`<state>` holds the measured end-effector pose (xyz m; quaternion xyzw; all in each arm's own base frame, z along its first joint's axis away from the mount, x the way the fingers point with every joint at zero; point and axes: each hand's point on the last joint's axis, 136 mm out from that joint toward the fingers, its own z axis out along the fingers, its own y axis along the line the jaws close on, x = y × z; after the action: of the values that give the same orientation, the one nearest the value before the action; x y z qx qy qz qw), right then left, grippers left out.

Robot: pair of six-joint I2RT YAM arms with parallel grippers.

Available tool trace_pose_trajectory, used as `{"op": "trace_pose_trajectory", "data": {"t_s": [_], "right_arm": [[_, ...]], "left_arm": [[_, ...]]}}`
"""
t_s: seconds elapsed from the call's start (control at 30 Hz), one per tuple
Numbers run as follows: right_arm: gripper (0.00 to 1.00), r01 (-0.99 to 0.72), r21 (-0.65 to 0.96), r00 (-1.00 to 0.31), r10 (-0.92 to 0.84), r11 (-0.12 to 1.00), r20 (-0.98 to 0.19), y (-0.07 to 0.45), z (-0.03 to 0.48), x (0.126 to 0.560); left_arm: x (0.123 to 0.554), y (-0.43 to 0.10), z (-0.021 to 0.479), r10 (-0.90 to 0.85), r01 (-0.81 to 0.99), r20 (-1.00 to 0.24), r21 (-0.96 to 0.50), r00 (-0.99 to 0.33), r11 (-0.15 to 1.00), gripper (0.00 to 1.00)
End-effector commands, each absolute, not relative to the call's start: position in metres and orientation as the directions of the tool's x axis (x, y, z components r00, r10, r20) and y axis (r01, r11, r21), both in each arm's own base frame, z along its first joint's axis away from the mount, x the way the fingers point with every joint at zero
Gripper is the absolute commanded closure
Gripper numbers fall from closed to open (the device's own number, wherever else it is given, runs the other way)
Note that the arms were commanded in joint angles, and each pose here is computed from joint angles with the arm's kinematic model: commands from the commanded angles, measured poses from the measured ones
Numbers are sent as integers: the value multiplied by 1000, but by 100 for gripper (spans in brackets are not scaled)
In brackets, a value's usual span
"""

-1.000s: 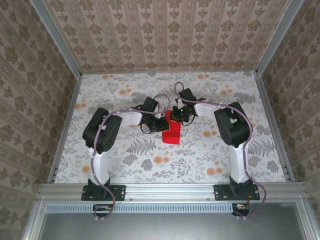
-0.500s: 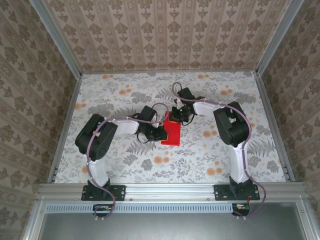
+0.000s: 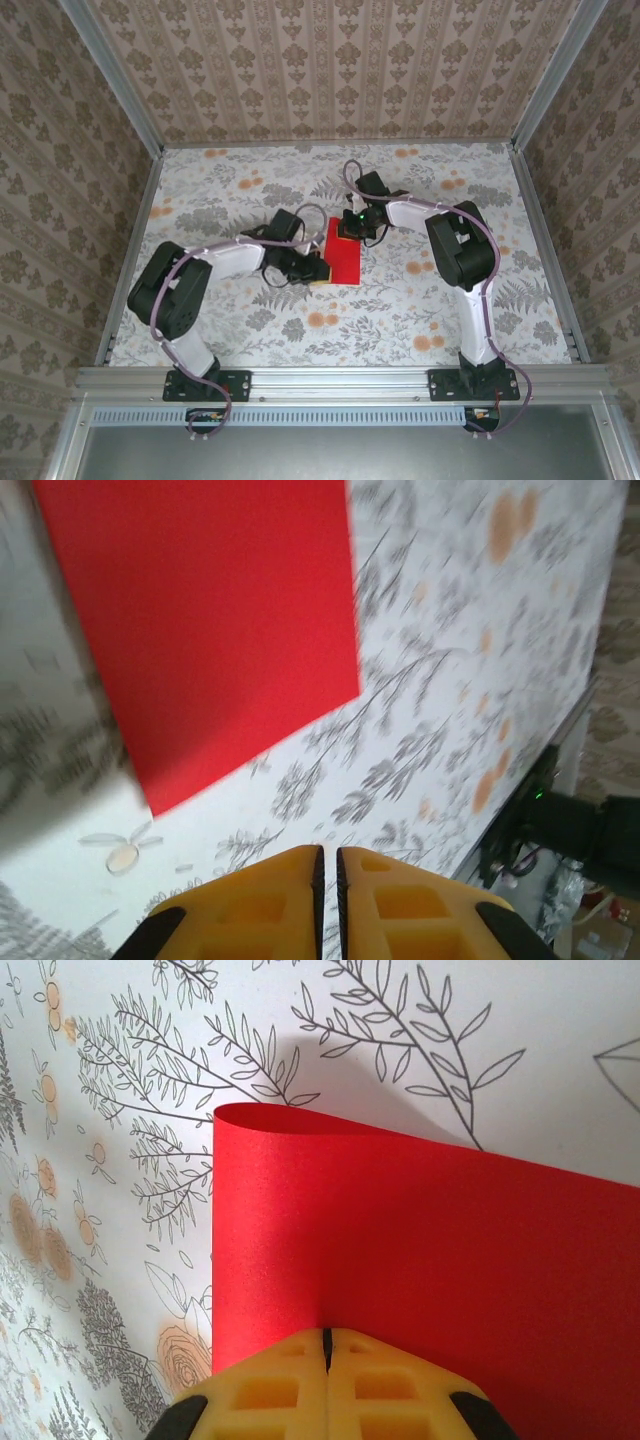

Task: Fold a paper plane with a square sheet of paper (fold left side to right side)
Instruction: First fold the square sheet of paper in half at the center of the table, then hold the square sheet of paper at the center of the table.

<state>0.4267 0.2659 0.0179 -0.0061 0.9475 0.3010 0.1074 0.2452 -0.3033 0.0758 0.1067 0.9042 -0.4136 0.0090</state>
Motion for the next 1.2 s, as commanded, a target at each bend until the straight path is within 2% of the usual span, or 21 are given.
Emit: {"op": "trace_pose_trajectory", "data": {"t_s": [0.0,0.33,0.67,0.87,1.0,1.07,1.17], "right_arm": [[99,-62,515,-986,28,855,-165,255,-11,419],[99,-80,526,-985,13,847,-170,259,-7,418],[95,-122,549,-970,18,827,-242,267,24,432],[76,-165,523,-929,46,836,-367,254,79,441],[63,-148,507,-918,73,849,-390,238,96,417],[63,-119,516,-928,89,848,-362,231,93,397],[75,-84,546,-950,98,833,-295,232,80,362]], "left_arm": [[266,-303,87,198,240,-146,-737,-969,632,86],[299,-329,46,240,264,-136,-706,-961,657,85],[288,-329,8,232,199,-39,-662,-972,722,86],[278,-324,-3,201,157,-4,-639,-980,753,86],[275,-327,-4,195,146,7,-636,-981,757,86],[275,-327,-4,190,143,6,-634,-982,760,86],[275,-327,-2,181,137,5,-632,-984,763,86]]}}
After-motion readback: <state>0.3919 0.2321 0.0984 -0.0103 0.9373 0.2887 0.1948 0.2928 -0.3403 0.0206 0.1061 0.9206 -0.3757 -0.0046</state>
